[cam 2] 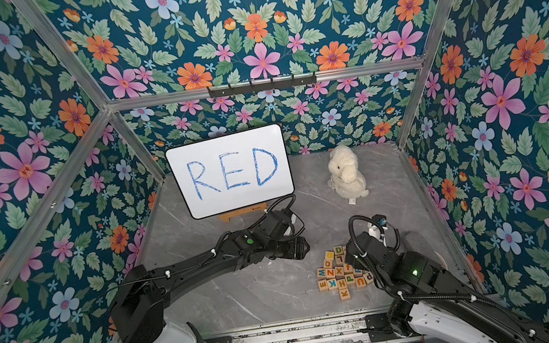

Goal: Assemble the uppercase word "red" with letter blocks
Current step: Pick up the letter block from the center of the board.

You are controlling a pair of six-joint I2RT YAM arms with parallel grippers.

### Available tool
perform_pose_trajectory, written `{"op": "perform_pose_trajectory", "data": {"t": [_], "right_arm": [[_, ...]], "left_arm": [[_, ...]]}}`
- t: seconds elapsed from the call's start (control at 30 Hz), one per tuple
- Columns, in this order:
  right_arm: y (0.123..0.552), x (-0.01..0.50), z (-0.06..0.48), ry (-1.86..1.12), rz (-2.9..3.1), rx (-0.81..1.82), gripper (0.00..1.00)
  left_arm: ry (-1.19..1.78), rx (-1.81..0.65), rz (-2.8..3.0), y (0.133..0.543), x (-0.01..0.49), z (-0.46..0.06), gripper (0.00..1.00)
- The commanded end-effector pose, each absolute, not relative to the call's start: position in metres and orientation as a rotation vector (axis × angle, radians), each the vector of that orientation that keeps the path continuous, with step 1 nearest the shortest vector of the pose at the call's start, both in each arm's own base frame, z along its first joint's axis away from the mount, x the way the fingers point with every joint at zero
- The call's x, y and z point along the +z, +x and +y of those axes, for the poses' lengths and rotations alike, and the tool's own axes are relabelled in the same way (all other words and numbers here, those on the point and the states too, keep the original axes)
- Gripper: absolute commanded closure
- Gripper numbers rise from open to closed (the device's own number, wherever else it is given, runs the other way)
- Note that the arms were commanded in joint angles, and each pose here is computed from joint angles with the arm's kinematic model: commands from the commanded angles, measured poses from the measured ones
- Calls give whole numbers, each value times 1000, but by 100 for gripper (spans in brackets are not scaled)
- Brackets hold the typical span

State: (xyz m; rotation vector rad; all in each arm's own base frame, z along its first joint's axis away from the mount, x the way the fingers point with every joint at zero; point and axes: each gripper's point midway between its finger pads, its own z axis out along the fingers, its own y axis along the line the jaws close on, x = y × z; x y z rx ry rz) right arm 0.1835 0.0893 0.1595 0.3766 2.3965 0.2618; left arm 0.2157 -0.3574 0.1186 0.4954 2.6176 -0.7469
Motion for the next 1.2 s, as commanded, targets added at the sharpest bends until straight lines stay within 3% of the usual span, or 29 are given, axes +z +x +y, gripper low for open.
{"op": "perform_pose_trajectory", "data": {"t": [0.0,0.23,0.53,0.83,1.1,1.17], "right_arm": [[186,155,88,389,2403,223,15],[206,150,116,341,2442,283,15],[187,117,118,410,2629,220,23],[182,115,120,386,2649,249,24],[182,123,129,220,2653,294,25],[177,125,149,61,2669,411,38]], "left_arm": [[451,-719,2586,221,120,-350,22],[386,-613,2478,235,147,-327,20],[242,-717,2380,241,157,-323,18],[246,-699,2370,244,160,-324,17],[408,-698,2531,208,136,-313,22],[439,-622,2635,195,116,-299,22]]}}
